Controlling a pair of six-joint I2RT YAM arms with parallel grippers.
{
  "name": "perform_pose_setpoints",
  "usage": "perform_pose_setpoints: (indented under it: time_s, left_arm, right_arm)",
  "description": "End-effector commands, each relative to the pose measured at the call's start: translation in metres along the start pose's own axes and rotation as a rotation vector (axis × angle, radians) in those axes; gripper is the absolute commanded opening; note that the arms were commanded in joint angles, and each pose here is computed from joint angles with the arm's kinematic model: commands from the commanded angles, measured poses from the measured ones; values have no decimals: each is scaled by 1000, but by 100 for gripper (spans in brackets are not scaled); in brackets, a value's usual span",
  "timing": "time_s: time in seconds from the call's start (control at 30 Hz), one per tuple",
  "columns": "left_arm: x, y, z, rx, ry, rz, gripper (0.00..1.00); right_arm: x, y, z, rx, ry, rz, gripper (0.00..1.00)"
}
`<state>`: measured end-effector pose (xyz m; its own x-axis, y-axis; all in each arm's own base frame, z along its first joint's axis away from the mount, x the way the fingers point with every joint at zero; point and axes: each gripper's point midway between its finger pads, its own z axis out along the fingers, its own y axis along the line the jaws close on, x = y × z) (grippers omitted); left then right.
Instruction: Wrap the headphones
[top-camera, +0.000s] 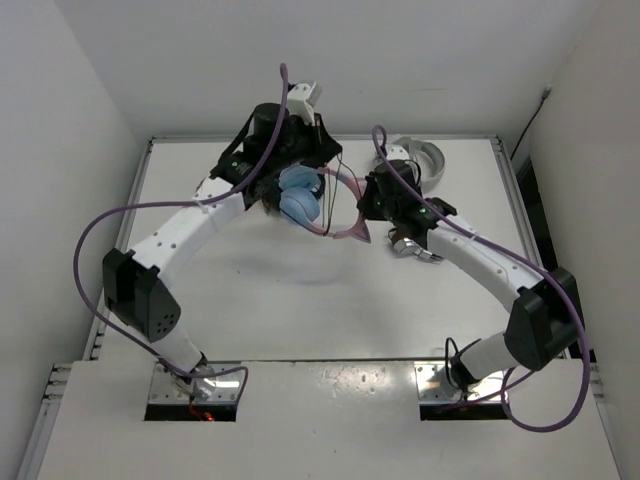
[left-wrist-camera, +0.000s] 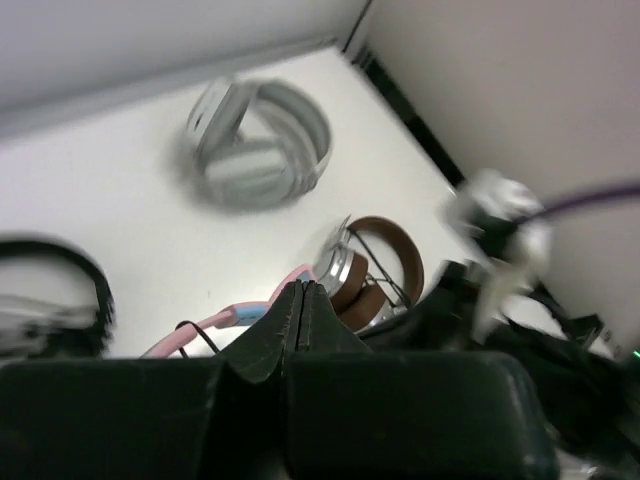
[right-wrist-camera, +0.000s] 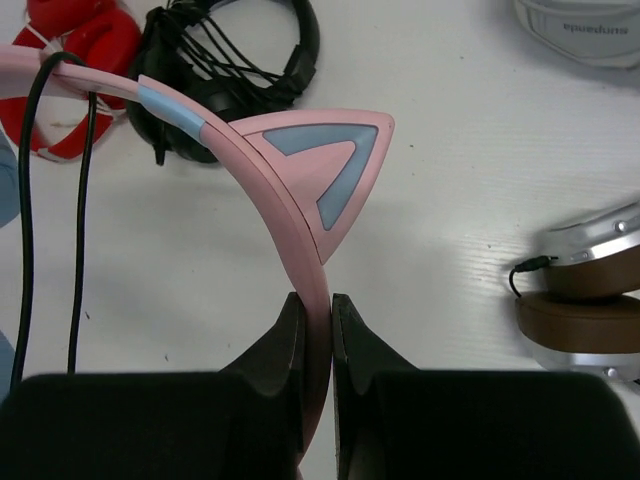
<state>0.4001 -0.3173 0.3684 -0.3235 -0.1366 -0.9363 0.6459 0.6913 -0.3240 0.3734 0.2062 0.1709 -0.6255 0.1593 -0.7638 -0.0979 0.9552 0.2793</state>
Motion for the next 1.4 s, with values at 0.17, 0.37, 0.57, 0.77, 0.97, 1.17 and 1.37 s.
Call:
perform_pose_setpoints:
  time_s: [0.17, 0.37, 0.57, 0.77, 0.97, 1.17, 1.37]
  left_arm:
    - [-50, 77, 2, -242, -212, -325, 0]
    - [-46, 131, -4, -332, -241, -372, 0]
    - [-18, 162, -4, -363, -192, -441, 1]
    - [-2, 160, 3, -288, -167, -424, 2]
    - [-14, 175, 7, -308, -206, -393, 2]
    - [21, 204, 3, -417, -136, -432, 23]
    - [33, 208, -3, -424, -115, -408, 62]
  right_arm:
    - [23, 29, -19, -104, 37, -141, 0]
    - [49, 38, -21, -181, 119, -162, 0]
    - [60, 57, -24, -284, 168, -187, 0]
    - [86, 87, -35, -485, 250, -240, 0]
    - [107, 103, -47, -601, 322, -257, 0]
    - [109, 102, -52, -623, 337, -241, 0]
    - [110, 101, -51, -623, 344, -217, 0]
